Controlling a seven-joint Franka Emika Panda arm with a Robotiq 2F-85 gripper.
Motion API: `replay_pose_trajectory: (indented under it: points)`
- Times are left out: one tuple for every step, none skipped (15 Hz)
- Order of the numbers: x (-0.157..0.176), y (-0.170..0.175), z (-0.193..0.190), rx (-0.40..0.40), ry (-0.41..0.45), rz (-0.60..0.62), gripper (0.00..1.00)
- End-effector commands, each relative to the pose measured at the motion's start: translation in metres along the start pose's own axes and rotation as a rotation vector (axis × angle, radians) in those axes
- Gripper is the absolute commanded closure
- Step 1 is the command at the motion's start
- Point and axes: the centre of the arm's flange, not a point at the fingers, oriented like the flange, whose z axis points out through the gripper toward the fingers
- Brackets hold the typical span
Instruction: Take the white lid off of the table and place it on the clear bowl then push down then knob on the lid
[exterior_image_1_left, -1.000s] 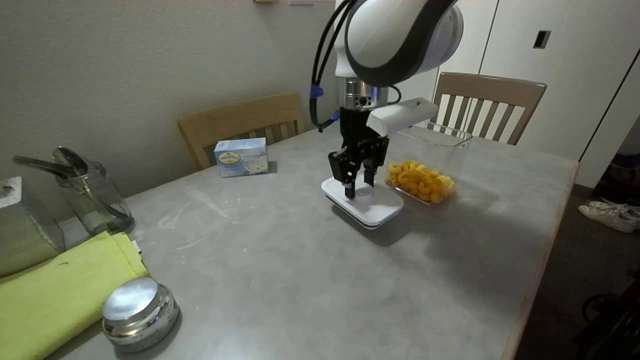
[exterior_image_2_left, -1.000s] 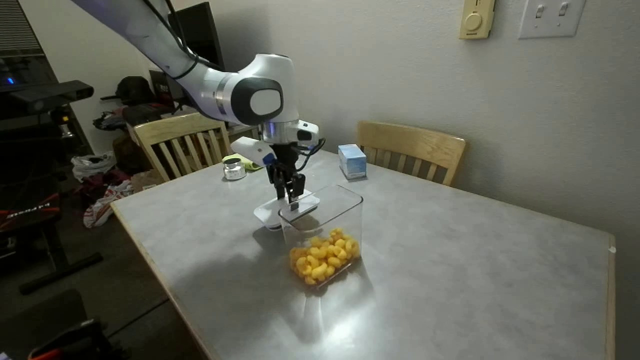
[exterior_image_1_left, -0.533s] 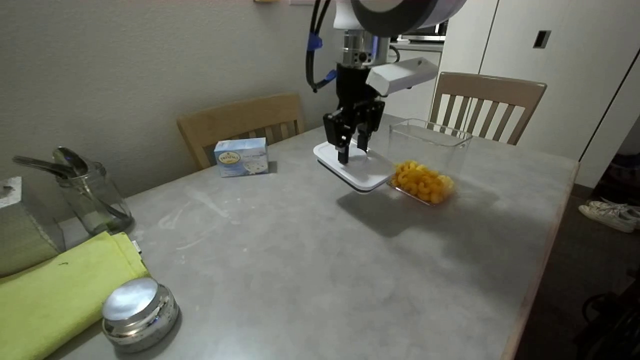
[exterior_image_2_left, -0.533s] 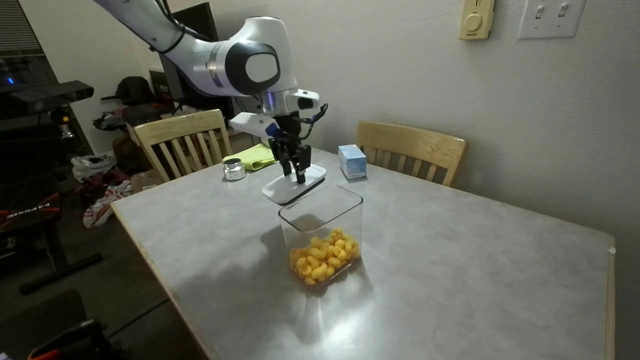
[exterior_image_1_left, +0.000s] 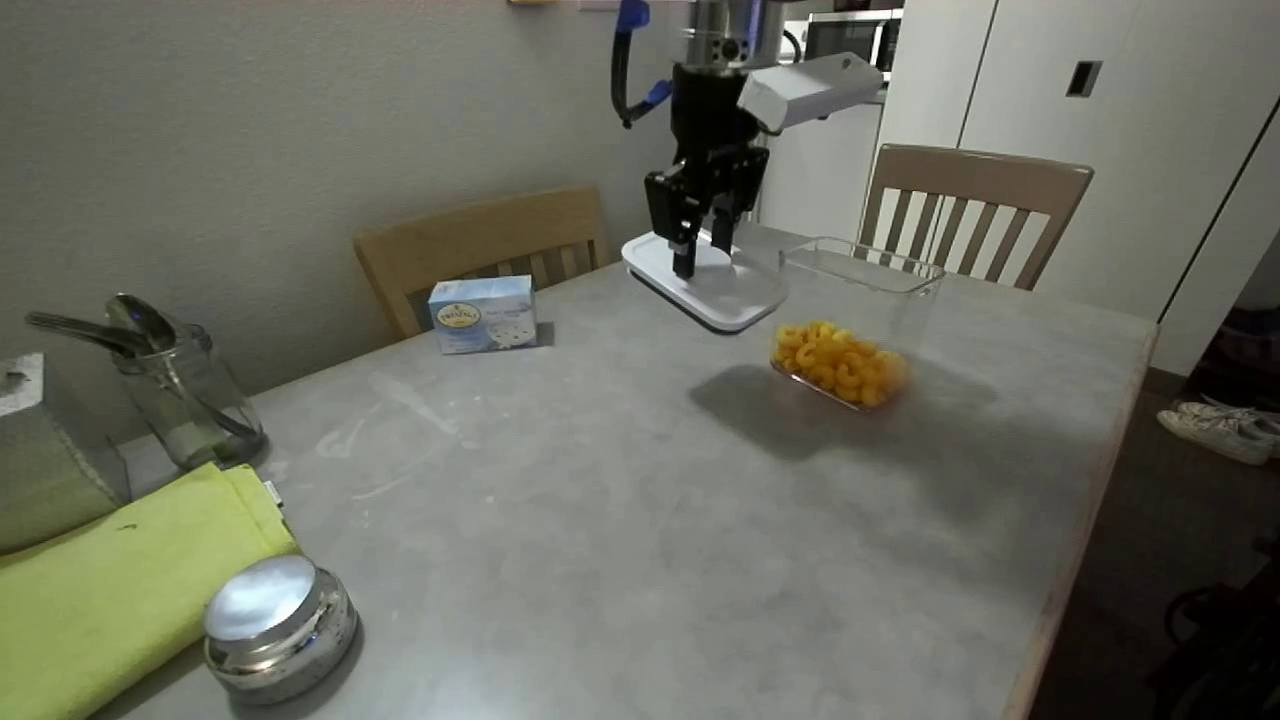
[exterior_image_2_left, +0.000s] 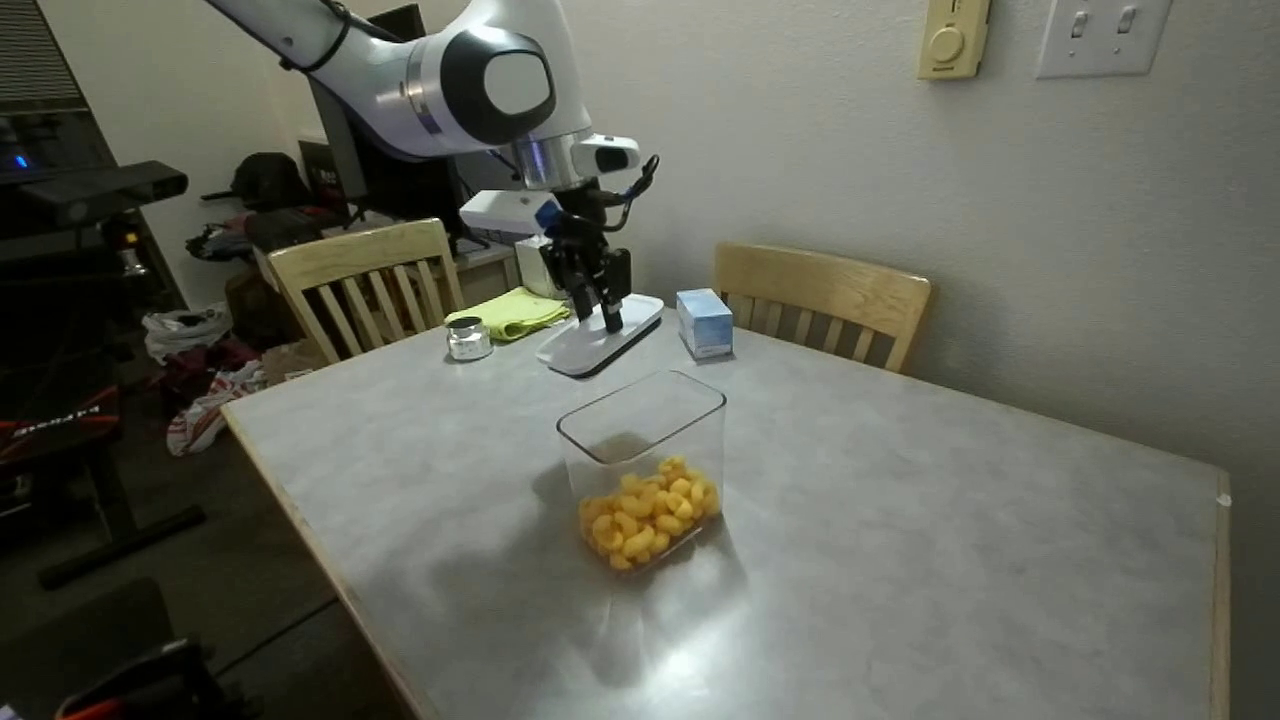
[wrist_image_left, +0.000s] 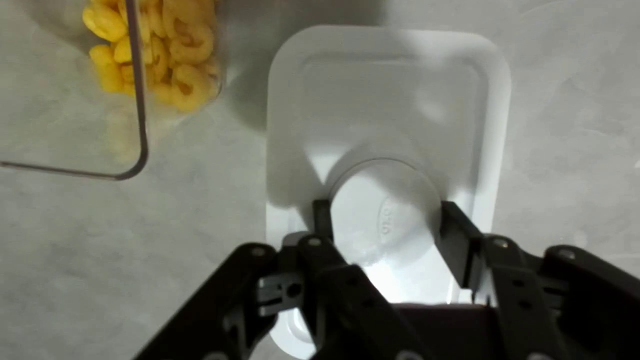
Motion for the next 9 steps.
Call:
replay_pose_trajectory:
  points:
    - [0.007,0.005,-0.024,-0.034,-0.002,-0.019,0.71]
    - [0.008,0.006,-0.027,-0.036,-0.002,-0.021,0.71]
    - [0.01,0.009,-0.031,-0.036,-0.003,-0.024,0.71]
    - [0.011,0.011,-0.034,-0.039,-0.001,-0.029,0.71]
    - [0.012,0.015,-0.038,-0.038,0.002,-0.033,0.71]
    - [0.013,0.019,-0.042,-0.038,0.002,-0.036,0.71]
    - [0.013,0.023,-0.047,-0.04,-0.001,-0.04,0.71]
    - [0.013,0.029,-0.052,-0.049,-0.005,-0.042,0.71]
    - [0.012,0.036,-0.057,-0.058,-0.005,-0.051,0.71]
